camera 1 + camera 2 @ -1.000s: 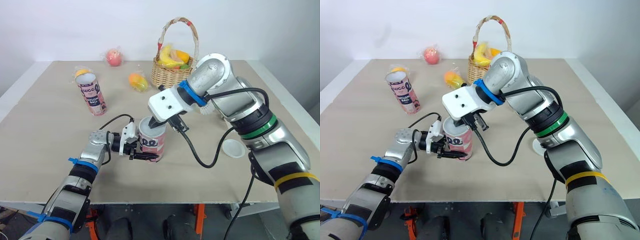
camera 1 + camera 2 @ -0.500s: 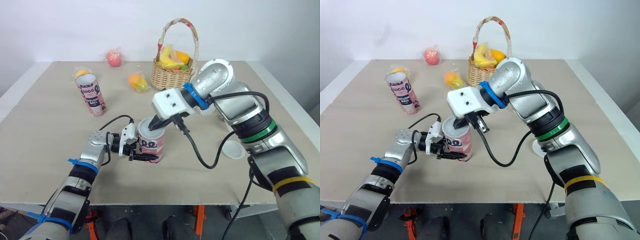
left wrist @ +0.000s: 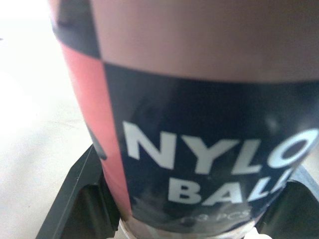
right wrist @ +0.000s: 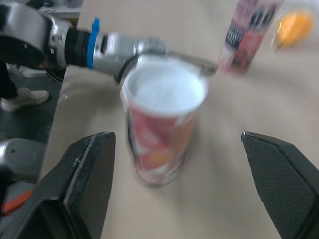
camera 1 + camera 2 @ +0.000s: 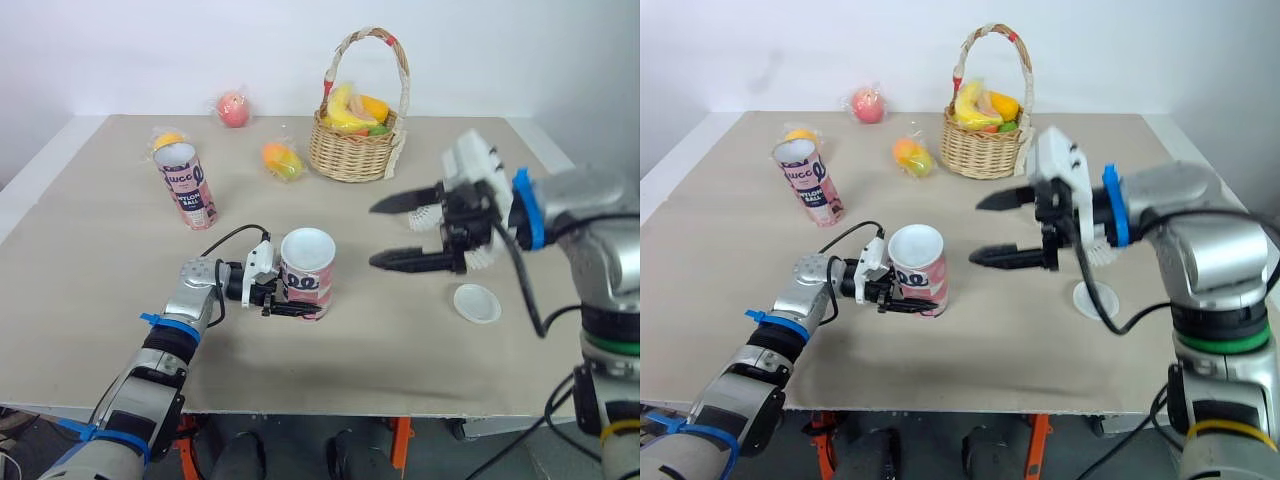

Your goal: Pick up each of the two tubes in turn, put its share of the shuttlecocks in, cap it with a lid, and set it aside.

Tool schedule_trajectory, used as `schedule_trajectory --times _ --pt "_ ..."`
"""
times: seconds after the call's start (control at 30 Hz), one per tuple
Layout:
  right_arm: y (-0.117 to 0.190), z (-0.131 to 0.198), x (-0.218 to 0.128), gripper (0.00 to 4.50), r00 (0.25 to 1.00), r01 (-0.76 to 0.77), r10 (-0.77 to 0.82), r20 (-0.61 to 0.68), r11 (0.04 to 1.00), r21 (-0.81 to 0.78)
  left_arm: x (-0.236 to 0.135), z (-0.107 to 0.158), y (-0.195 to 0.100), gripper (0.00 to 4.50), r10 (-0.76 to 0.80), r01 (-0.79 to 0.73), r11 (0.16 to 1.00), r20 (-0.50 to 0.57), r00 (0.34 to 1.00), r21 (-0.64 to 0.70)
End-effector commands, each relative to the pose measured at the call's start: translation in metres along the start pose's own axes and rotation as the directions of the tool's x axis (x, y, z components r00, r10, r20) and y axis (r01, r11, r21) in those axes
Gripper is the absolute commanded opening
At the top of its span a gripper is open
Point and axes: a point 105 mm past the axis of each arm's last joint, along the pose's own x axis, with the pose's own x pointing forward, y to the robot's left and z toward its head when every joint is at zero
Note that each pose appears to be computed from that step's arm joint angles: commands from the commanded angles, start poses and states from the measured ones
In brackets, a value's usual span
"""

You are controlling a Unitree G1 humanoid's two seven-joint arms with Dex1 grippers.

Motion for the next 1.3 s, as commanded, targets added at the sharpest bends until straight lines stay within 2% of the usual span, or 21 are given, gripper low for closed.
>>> schedule_trajectory --times 0.03,0.1,0.17,0.33,0.4,0.53,0.67,0.8,0.97,1.07,1.13,1.3 --pt "0.015 -0.029 0.021 4.5 0.991 0.129 -0.129 -0.031 0.992 0.013 0.01 -0.004 0.008 3.67 0.046 -0.046 0.999 -0.014 0.999 0.004" --pt "0.02 -0.036 0.028 4.5 0.987 0.159 -0.159 -0.015 0.986 0.048 0.014 -0.001 0.014 4.42 0.072 -0.072 0.997 -0.004 0.997 0.027" --pt "0.019 -0.051 0.032 4.5 0.976 0.211 -0.208 -0.067 0.977 0.033 0.019 0.007 0.019 4.42 0.081 -0.081 0.997 0.03 0.996 0.009" --pt "0.011 -0.06 0.039 4.5 0.966 0.255 -0.252 -0.054 0.964 0.074 0.025 0.018 0.025 4.42 0.077 -0.079 0.997 0.044 0.996 0.025" --pt "0.009 -0.058 0.043 4.5 0.966 0.256 -0.254 -0.042 0.965 0.061 0.022 0.018 0.024 4.42 0.063 -0.063 0.998 0.039 0.997 -0.014" --pt "0.008 -0.054 0.047 4.5 0.974 0.225 -0.224 -0.018 0.971 0.076 0.003 0.01 0.009 4.42 -0.008 0.008 1.0 -0.021 1.0 -0.018" --pt "0.006 -0.056 0.05 4.5 0.978 0.21 -0.209 -0.027 0.975 0.07 -0.02 0.004 0.006 4.42 0.025 -0.025 1.0 -0.083 0.996 0.002" --pt "0.002 -0.056 0.053 4.5 0.978 0.21 -0.209 -0.023 0.976 0.054 -0.046 0.007 0.011 4.42 0.125 -0.119 0.991 -0.113 0.986 0.058" --pt "-0.002 -0.055 0.057 4.5 0.979 0.204 -0.204 -0.008 0.978 0.047 -0.081 0.03 0.026 4.42 0.288 -0.274 0.951 -0.079 0.954 0.144" --pt "-0.002 -0.05 0.063 4.5 0.982 0.189 -0.19 0.016 0.981 0.044 -0.104 0.07 0.024 4.42 0.342 -0.349 0.932 0.081 0.936 0.097" --pt "-0.002 -0.048 0.066 4.5 0.983 0.18 -0.181 0.03 0.983 0.041 -0.112 0.088 0.017 4.42 0.346 -0.357 0.932 0.148 0.927 0.062" --pt "-0.003 -0.038 0.075 4.5 0.986 0.15 -0.152 0.066 0.988 0.031 -0.119 0.117 -0.023 4.42 0.231 -0.24 0.97 0.153 0.961 0.044"
